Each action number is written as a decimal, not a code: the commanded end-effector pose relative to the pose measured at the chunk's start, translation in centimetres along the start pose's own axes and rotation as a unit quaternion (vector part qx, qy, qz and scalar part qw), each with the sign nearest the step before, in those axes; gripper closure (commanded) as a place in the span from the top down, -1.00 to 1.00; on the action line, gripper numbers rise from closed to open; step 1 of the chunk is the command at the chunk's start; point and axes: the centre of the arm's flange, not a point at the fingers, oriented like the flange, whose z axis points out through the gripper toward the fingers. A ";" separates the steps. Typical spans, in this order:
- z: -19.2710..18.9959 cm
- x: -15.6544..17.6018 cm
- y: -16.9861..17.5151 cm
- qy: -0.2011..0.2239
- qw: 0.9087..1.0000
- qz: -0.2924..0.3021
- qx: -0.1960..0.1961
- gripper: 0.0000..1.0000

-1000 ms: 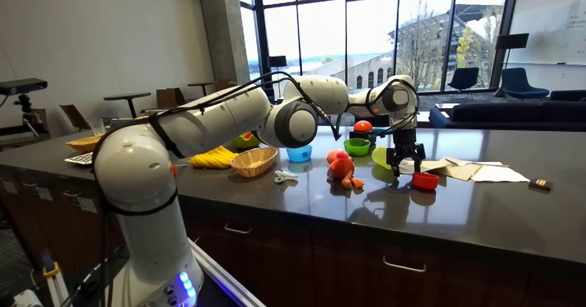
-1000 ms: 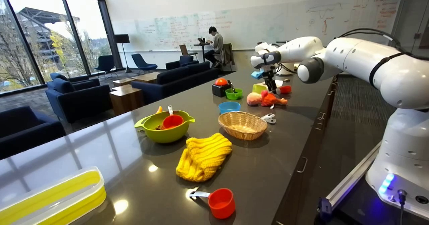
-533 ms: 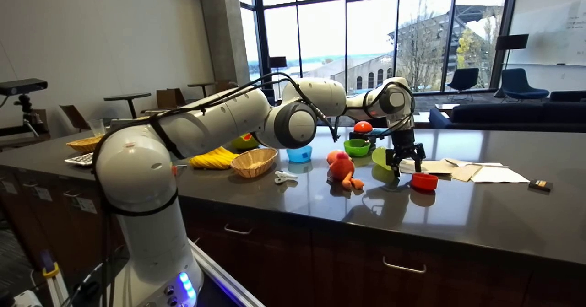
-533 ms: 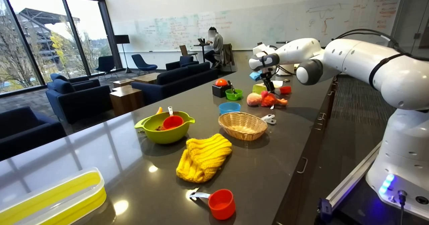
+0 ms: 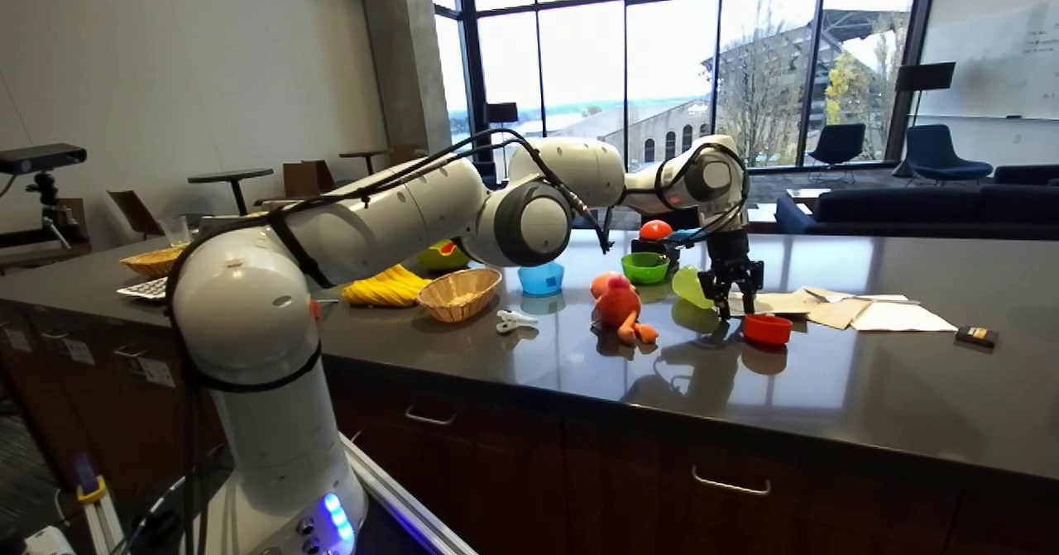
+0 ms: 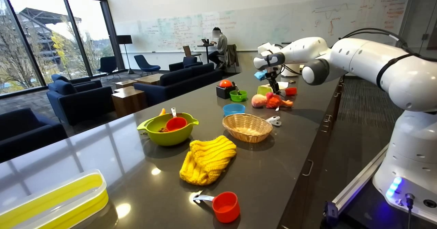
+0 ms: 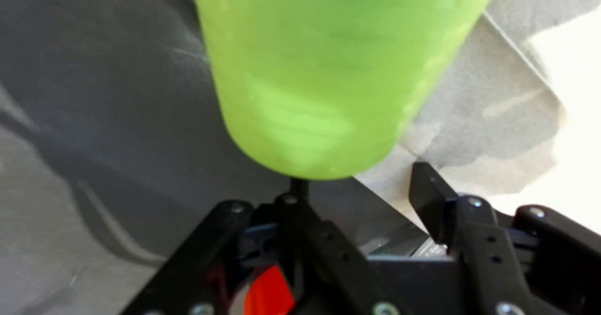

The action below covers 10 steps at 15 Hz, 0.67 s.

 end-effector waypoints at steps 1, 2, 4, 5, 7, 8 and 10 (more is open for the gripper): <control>1.1 -1.7 -7.2 -0.008 1.000 0.012 -0.003 -0.46; 1.0 -1.7 -7.2 -0.009 1.000 0.012 -0.004 -0.62; 0.9 -1.6 -7.2 -0.010 1.000 0.013 -0.005 -0.92; 0.8 -1.4 -7.2 -0.011 1.000 0.014 -0.005 -1.00; 0.6 -1.2 -7.3 -0.013 1.000 0.014 -0.005 -1.00; 0.4 -1.0 -7.3 -0.012 1.000 0.015 -0.004 -1.00; -0.7 -0.2 -7.2 -0.016 1.000 0.015 -0.002 -0.99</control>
